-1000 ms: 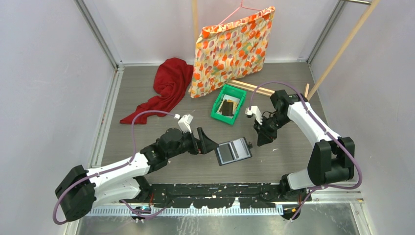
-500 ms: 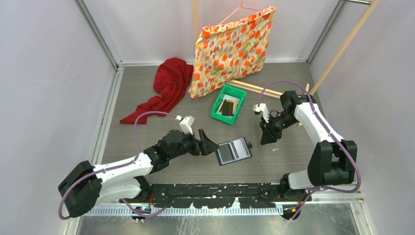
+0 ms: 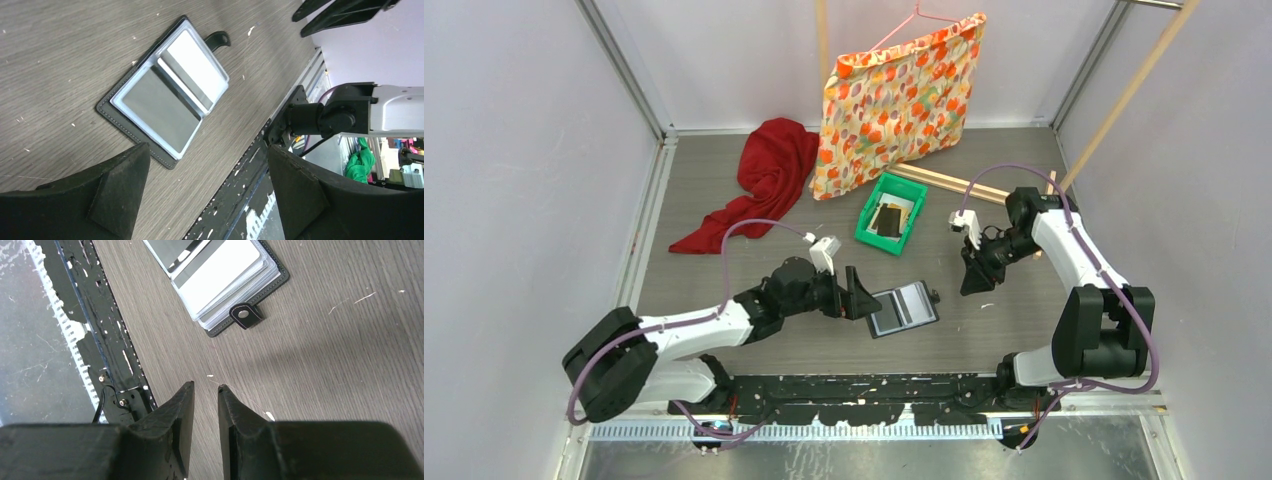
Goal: Put the credit cards into the card holder
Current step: Turn over the card slot in the card holder.
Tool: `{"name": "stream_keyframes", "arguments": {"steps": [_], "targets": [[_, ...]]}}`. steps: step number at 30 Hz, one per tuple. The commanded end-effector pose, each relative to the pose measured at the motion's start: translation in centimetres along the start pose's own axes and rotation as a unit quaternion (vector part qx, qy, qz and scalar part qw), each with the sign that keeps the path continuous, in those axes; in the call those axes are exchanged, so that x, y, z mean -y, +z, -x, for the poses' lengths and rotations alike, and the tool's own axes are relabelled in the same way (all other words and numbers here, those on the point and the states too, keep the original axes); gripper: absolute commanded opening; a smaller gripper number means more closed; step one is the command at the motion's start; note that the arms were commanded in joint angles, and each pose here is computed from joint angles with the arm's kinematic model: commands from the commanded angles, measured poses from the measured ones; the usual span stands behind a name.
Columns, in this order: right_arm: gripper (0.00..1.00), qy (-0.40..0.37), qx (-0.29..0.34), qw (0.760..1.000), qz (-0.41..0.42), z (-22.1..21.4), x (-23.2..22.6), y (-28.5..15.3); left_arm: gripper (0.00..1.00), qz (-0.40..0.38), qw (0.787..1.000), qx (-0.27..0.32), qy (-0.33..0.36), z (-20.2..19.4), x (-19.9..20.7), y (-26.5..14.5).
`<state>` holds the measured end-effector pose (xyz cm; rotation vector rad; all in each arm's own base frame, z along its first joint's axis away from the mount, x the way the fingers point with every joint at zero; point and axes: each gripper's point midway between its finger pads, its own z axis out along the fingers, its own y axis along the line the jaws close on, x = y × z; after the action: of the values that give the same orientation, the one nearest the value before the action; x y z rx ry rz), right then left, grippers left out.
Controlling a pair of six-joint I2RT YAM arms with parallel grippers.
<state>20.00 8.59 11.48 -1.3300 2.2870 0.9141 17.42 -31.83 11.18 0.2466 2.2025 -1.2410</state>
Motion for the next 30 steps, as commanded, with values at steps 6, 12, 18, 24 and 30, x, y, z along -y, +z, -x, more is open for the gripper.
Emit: {"name": "stream_keyframes", "arguments": {"steps": [6,12,18,24,30], "targets": [[0.29,-0.034,0.014,0.999,-0.006,0.5,-0.6,-0.6,0.89,-0.006,0.999,0.035,0.020,2.2,1.7,-2.6],[0.29,-0.056,0.021,0.998,0.001,1.1,-1.3,-0.2,0.89,-0.003,0.999,0.047,-0.001,2.5,1.9,-3.2],[0.32,-0.078,0.033,0.996,0.006,2.0,-2.2,0.7,0.88,0.001,0.998,0.057,-0.006,2.6,1.6,-3.3],[0.33,-0.095,0.011,0.995,0.016,2.4,-2.7,2.1,0.87,0.015,1.000,0.025,0.007,1.5,1.7,-2.4],[0.35,-0.120,-0.003,0.992,0.032,3.0,-3.7,3.4,0.87,0.010,0.999,0.051,0.007,2.2,1.6,-2.4]]}}
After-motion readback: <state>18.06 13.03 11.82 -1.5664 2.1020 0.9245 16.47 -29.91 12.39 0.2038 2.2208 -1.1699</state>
